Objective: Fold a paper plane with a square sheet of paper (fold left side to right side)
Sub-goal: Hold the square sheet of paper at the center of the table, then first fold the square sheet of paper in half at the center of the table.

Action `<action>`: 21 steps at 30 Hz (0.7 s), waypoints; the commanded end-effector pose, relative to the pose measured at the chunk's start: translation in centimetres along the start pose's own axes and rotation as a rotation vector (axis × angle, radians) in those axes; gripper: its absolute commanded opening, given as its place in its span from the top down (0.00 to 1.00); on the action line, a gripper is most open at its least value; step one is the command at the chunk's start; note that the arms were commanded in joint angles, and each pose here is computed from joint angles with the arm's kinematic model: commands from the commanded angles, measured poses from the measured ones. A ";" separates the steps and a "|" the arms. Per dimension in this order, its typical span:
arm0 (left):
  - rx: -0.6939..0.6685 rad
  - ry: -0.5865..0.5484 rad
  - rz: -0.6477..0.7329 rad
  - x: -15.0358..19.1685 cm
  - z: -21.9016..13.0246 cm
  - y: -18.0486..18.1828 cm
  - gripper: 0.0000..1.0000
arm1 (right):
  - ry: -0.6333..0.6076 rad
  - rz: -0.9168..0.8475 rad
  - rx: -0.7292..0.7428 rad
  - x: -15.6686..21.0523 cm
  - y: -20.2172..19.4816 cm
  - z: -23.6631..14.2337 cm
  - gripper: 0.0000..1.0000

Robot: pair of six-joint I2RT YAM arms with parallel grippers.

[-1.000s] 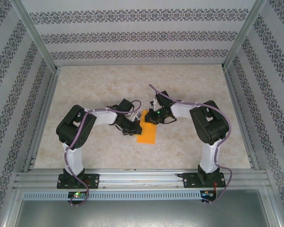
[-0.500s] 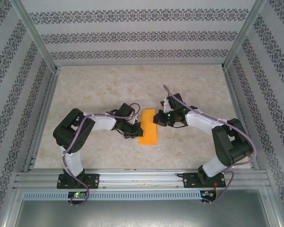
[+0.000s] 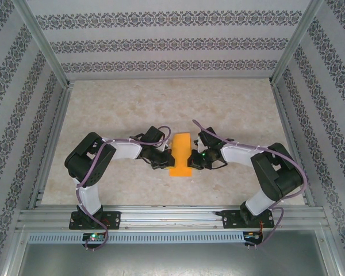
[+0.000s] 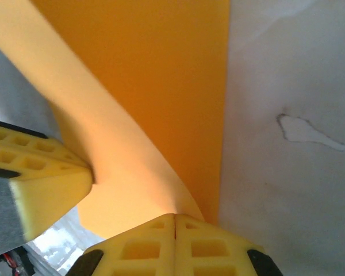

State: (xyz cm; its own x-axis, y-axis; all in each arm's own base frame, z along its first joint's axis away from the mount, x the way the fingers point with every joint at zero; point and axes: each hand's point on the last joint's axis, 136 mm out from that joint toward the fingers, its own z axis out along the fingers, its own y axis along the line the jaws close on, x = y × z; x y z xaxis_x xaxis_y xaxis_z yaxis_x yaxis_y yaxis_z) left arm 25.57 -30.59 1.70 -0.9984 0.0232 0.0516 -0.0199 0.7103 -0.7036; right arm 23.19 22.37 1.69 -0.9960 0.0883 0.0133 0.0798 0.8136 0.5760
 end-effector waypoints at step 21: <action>0.039 -0.077 0.057 -5.8 -0.6 -2.1 0.95 | 0.059 -0.001 0.296 1.4 -5.5 0.4 1.00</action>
State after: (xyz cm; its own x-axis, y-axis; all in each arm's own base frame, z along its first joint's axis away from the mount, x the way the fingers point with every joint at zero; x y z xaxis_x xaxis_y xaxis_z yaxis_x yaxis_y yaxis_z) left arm 30.72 -31.67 3.75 -0.9996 -0.0178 -0.0239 0.0050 0.6904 -0.7234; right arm 23.18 21.86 1.27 -0.9986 0.0509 0.0121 0.0501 0.8645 0.5001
